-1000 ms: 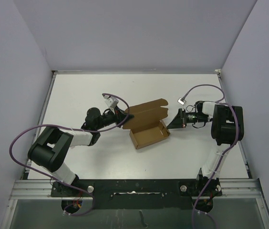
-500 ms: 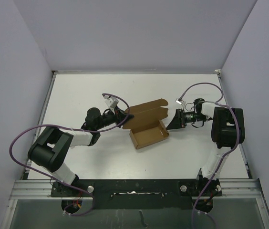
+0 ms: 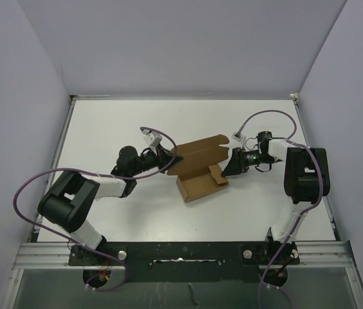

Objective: Fold the paper box

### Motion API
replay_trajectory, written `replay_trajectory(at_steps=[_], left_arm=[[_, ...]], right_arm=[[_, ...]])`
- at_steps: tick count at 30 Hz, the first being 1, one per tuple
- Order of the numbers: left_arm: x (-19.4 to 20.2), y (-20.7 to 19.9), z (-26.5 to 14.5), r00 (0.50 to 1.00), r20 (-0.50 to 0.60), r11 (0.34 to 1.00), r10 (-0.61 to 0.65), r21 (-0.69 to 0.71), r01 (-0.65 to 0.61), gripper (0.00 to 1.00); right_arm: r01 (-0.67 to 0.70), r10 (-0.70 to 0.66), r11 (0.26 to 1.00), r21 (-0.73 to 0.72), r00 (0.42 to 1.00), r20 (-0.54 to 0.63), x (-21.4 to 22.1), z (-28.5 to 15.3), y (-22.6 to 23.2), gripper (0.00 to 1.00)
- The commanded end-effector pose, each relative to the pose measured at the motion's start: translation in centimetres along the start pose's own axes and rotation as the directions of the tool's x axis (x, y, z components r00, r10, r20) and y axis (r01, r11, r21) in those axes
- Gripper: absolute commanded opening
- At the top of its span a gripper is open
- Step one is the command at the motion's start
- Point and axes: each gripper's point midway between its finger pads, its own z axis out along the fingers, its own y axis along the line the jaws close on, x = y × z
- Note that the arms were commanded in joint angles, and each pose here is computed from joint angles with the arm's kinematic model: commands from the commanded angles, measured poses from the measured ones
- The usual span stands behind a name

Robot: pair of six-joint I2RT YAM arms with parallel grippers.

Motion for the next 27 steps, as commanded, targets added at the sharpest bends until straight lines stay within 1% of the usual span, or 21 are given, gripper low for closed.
replay_trajectory(at_steps=[1,8,10,18,27], left_arm=[[-2.2,-1.3,0.5,0.996,0.072,0.998,0.052,0.031,-0.054,0.0],[-2.1,-1.2,0.6,0.996,0.074,0.999,0.044,0.0,-0.044,0.0],[-2.0,-1.1,0.7,0.997,0.074,0.999,0.038,-0.014,-0.037,0.0],[-1.4,-1.2,1.1,0.997,0.076,0.999,0.006,-0.051,-0.003,0.0],[-0.8,-1.8,1.4,0.997,0.081,0.999,-0.004,-0.048,0.008,0.0]], right_arm=[[0.102,-0.103,0.992,0.069,0.995,0.01,-1.3,-0.3,0.7,0.39],[0.164,-0.16,0.966,0.202,0.986,-0.038,-1.1,-0.5,-0.3,0.35],[0.179,-0.172,0.956,0.234,0.984,-0.053,-1.1,-0.5,-0.6,0.32],[0.256,-0.224,0.914,0.314,0.965,-0.135,-0.6,-0.1,-1.4,0.31],[0.366,-0.277,0.829,0.423,0.926,-0.258,-0.3,0.1,-2.9,0.3]])
